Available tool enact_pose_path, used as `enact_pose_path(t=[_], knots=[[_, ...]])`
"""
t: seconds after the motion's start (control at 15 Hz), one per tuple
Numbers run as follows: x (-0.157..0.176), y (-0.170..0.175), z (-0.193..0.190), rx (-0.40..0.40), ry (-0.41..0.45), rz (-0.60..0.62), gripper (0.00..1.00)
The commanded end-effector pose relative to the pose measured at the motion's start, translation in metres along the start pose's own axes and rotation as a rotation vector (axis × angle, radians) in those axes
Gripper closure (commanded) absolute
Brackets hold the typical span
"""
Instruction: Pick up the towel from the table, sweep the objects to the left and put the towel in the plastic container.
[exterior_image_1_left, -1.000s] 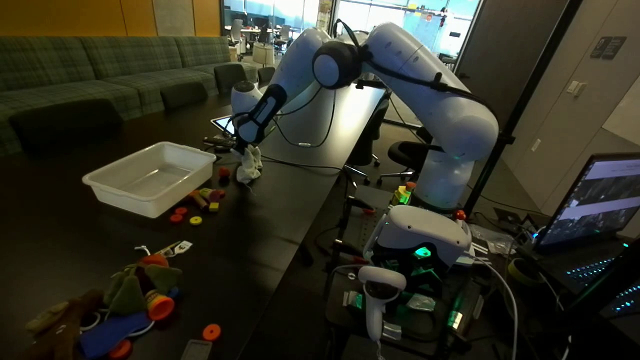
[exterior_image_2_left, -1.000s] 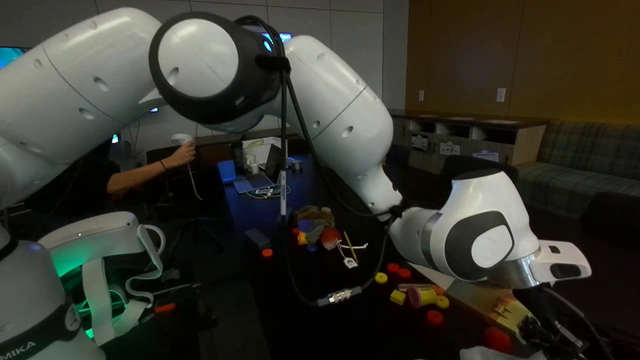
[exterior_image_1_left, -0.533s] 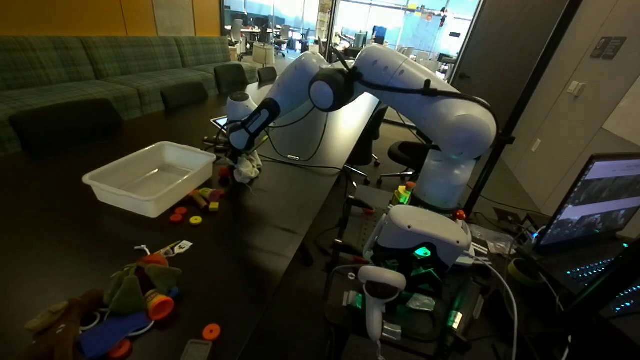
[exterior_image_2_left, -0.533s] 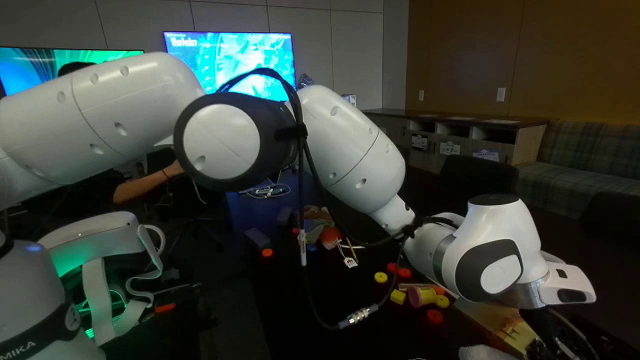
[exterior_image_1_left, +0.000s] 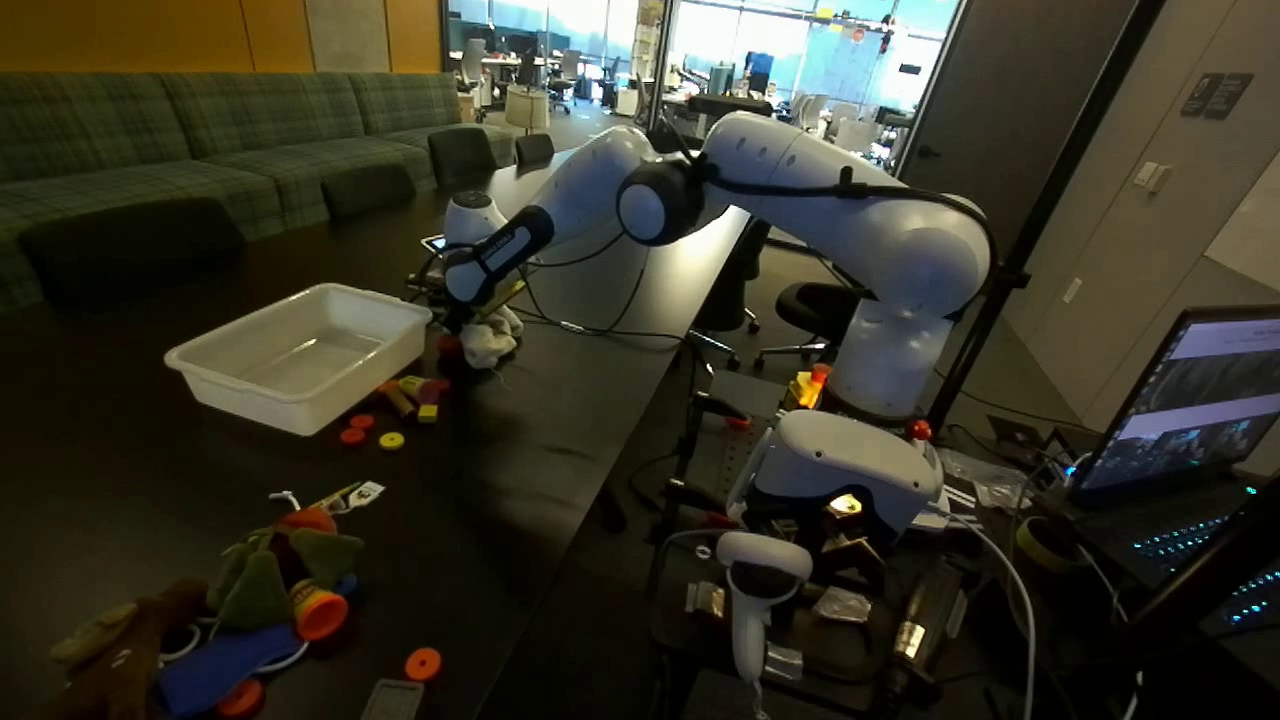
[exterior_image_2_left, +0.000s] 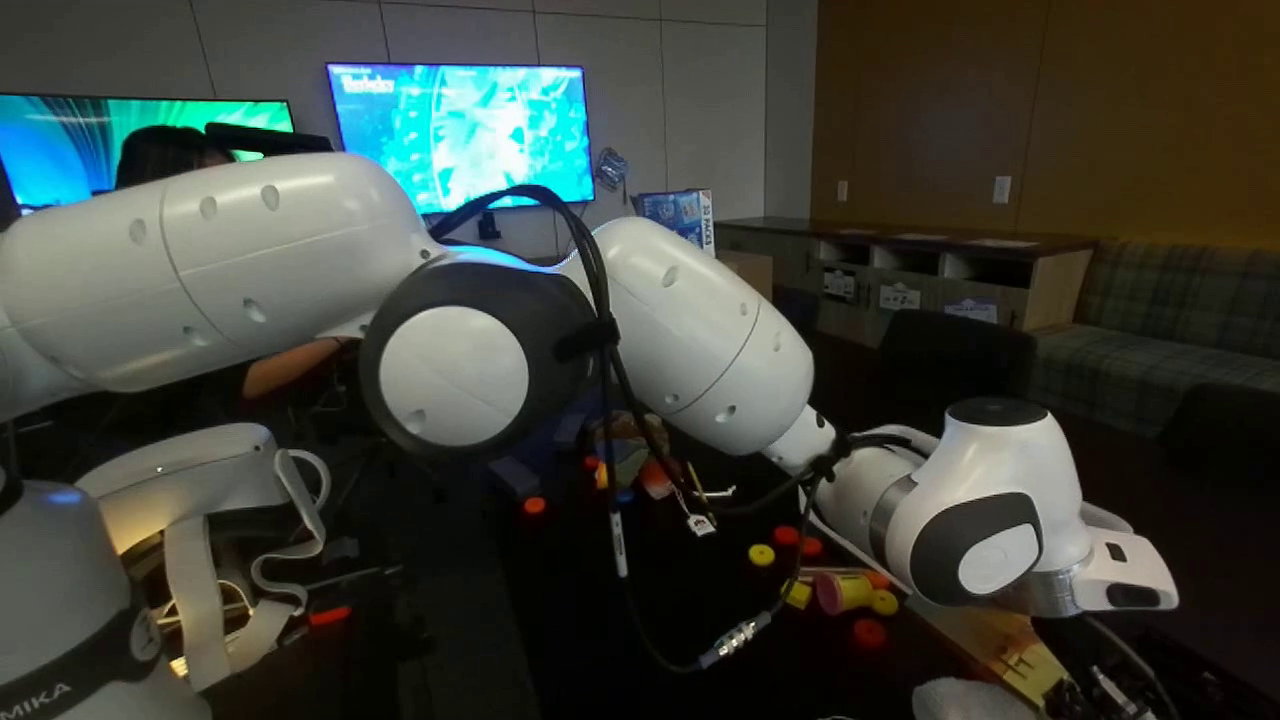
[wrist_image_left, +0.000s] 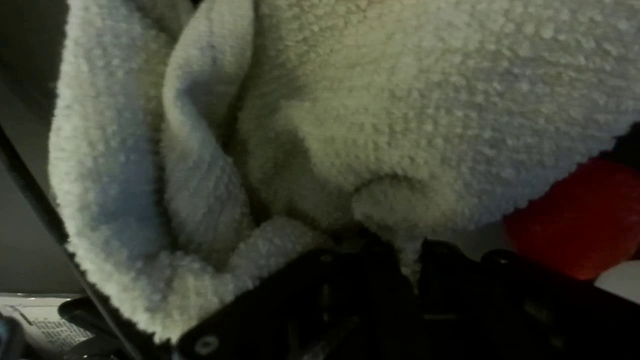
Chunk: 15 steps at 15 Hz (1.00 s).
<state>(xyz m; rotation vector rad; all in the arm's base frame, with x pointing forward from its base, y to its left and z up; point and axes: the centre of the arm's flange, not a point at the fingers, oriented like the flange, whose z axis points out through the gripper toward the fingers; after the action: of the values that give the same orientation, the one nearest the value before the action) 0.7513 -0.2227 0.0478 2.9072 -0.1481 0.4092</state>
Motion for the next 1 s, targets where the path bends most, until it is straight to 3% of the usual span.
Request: enact_pose_path(t=[0.0,0.4,0.93], knots=[[0.011,-0.020,0.004,0.077,0.023,-0.030,0.94],[-0.013,-0.047,-0.018,0.135,0.026,-0.082,0.94],[-0.071,-0.090,-0.049,0.173,0.057,-0.166,0.94]])
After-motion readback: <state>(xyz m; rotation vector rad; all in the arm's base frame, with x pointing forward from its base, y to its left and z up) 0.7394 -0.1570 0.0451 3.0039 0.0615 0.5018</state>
